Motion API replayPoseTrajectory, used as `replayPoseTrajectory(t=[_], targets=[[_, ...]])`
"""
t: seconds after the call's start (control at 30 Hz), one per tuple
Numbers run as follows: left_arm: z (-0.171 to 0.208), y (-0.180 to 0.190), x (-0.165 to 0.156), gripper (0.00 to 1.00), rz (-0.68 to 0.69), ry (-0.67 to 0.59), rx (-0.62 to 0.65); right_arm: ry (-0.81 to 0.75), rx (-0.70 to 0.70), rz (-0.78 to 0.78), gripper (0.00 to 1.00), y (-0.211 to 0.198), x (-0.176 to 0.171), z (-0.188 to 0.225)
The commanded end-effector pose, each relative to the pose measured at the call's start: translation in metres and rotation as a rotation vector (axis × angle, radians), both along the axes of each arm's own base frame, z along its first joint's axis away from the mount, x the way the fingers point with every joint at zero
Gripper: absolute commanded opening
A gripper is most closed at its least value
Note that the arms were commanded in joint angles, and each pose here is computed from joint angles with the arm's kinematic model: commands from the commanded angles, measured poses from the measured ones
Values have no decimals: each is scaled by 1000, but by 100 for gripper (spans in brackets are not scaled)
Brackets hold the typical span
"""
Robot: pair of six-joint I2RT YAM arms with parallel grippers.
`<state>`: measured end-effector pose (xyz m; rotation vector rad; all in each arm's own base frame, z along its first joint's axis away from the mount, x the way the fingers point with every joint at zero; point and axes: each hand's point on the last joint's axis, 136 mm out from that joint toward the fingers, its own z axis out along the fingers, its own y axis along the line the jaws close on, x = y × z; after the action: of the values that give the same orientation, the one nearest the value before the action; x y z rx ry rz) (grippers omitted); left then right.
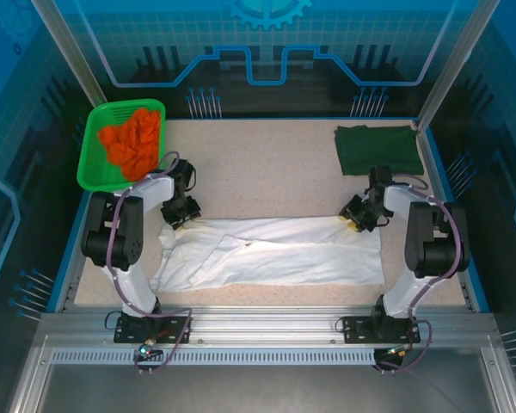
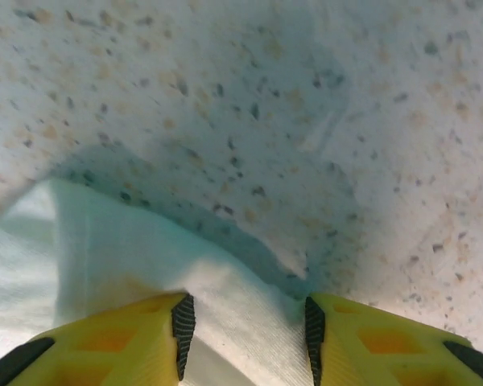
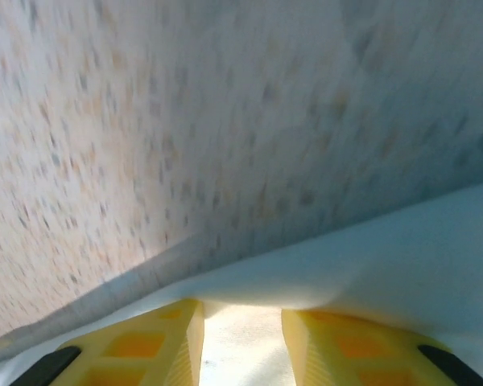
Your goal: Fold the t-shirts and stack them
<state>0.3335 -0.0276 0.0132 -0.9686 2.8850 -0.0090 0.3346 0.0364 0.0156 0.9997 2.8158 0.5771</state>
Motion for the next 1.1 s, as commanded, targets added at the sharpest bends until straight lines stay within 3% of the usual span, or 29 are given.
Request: replayPoseTrajectory(t=[0.0,0.1,0.17,0.23,0.37,0.53,0.63,0.8,0.93,1.07], targets=[[-4,32,2,43,84,-7,135,100,-78,-52,37,-33,-8,-23],[0,43,7,44,114,-34,143,35,8,-50,44,-26,8,-13],[9,38,19,48,93,-66,112,-18,87,-14,52,-11,21,-1],[27,30,34,55,63,-119,69,-75,137,32,53,5,31,16],[81,9,53,67,1,-232,10,-217,88,111,55,28,39,64],[122,-25,33,66,-109,-281,17,-366,60,335,53,105,27,104],[114,-54,11,61,-144,-266,-59,-388,70,514,52,167,13,104],[66,-93,-15,44,-133,-163,-281,-327,182,778,38,273,-2,82],[40,-79,-19,38,-132,-101,-227,-263,208,911,34,331,-12,63],[16,-55,-20,39,-78,-32,-196,-239,196,937,34,355,-10,45]])
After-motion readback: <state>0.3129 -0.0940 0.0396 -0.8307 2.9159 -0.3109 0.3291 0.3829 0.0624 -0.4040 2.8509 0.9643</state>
